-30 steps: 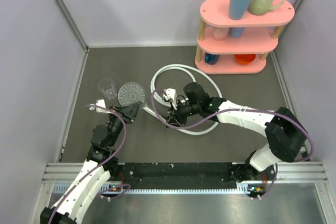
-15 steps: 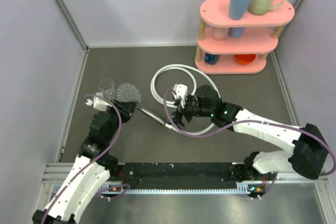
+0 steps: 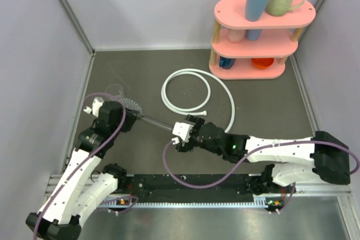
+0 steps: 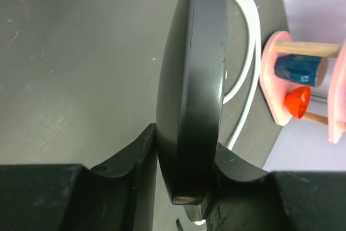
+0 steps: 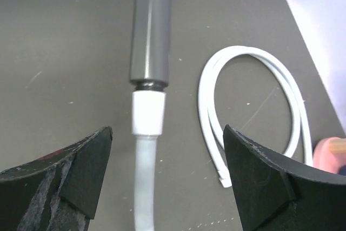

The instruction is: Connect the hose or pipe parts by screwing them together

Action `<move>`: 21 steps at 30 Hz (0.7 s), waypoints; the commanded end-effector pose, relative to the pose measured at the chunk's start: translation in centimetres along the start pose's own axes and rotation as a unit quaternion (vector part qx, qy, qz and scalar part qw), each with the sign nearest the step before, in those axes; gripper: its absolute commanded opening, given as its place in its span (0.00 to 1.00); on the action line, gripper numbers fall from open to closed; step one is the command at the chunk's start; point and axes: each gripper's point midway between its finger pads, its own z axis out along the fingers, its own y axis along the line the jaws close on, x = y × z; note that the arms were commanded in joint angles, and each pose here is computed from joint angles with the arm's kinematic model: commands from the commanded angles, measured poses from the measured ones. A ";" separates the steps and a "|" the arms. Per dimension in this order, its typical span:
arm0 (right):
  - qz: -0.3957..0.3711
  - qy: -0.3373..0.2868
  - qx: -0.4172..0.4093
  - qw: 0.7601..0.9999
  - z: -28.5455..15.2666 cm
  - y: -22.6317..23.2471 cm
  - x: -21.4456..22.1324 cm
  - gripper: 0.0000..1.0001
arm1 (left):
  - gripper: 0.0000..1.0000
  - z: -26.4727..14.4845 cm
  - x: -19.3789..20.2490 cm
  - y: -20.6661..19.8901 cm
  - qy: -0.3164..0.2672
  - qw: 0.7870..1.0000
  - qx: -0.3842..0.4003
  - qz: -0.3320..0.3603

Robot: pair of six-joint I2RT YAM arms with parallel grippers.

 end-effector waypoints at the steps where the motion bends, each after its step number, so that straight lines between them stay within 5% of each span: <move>1: -0.039 -0.018 0.086 0.995 1.3 -2.6 -2.9 0.81 | 0.00 -1.4 -0.3 -1.2 0.007 0.998 0.003 -0.057; 4: -0.079 -0.003 0.127 0.989 1.7 -3.1 -3.1 0.70 | 0.00 -1.4 -0.3 -1.0 0.006 0.998 0.001 -0.062; 7: -0.098 -0.003 0.148 0.984 2.3 -3.0 -3.4 0.46 | 0.00 -1.6 -0.2 -1.0 0.009 0.998 0.001 -0.063; 8: -0.096 -0.006 0.146 0.985 2.4 -2.8 -3.6 0.29 | 0.00 -1.6 -0.1 -1.0 0.011 0.998 0.002 -0.061; 13: -0.037 -0.048 0.115 0.992 2.7 -2.2 -5.3 0.00 | 0.00 -1.8 1.5 -1.2 0.048 0.996 0.034 -0.062; 17: 0.055 -0.104 0.013 0.993 3.0 -1.4 -7.2 0.00 | 0.00 -0.6 3.6 -1.1 0.072 0.990 0.119 -0.009; 21: 0.164 -0.137 -0.059 0.975 2.5 -3.3 -7.3 0.00 | 0.00 -2.2 4.4 -4.4 0.064 0.950 0.303 0.027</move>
